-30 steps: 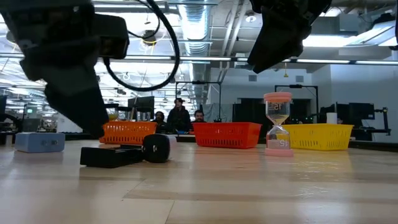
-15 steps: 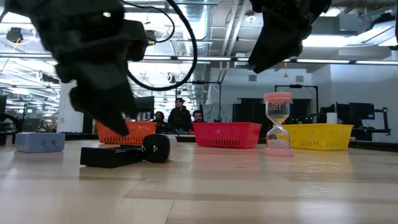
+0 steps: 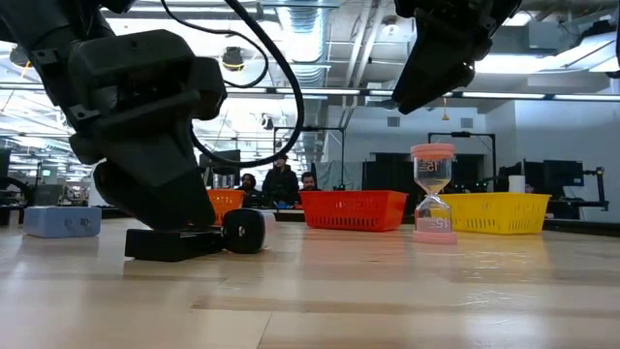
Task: Pick & Place Office items
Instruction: Put the black digital clock into the red bin
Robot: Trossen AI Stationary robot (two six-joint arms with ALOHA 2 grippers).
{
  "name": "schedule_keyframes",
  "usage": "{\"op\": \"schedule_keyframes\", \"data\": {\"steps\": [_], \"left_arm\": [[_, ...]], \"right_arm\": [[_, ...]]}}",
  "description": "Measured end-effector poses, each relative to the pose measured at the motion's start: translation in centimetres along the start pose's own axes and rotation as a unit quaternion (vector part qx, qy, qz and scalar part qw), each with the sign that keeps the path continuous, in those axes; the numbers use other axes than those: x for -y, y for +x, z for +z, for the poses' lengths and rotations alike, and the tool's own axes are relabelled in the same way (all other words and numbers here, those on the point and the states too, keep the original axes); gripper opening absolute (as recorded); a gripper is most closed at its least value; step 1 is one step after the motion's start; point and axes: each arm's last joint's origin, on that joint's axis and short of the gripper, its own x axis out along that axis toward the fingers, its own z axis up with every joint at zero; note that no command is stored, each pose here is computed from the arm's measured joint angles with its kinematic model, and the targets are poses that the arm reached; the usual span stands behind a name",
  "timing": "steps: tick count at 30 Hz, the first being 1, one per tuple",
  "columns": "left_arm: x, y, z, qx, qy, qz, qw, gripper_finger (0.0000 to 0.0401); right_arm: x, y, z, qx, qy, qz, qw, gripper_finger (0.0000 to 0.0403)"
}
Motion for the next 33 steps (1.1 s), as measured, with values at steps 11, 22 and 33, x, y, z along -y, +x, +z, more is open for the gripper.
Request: {"op": "schedule_keyframes", "data": {"steps": [11, 22, 33], "left_arm": [[-0.3, -0.6, 0.1, -0.008, 0.116, 0.008, 0.993, 0.029], [-1.5, -0.5, 0.1, -0.039, 0.138, 0.058, 0.988, 0.0228], [-2.0, -0.5, 0.8, -0.03, 0.154, 0.072, 0.985, 0.0166]], "right_arm": [[0.0, 0.0, 0.0, 0.0, 0.0, 0.0, 1.0, 0.0212], [-0.1, 0.0, 0.0, 0.001, 0.002, 0.001, 1.0, 0.0212], [-0.3, -0.2, -0.1, 0.001, -0.002, 0.005, 1.0, 0.0212]]}}
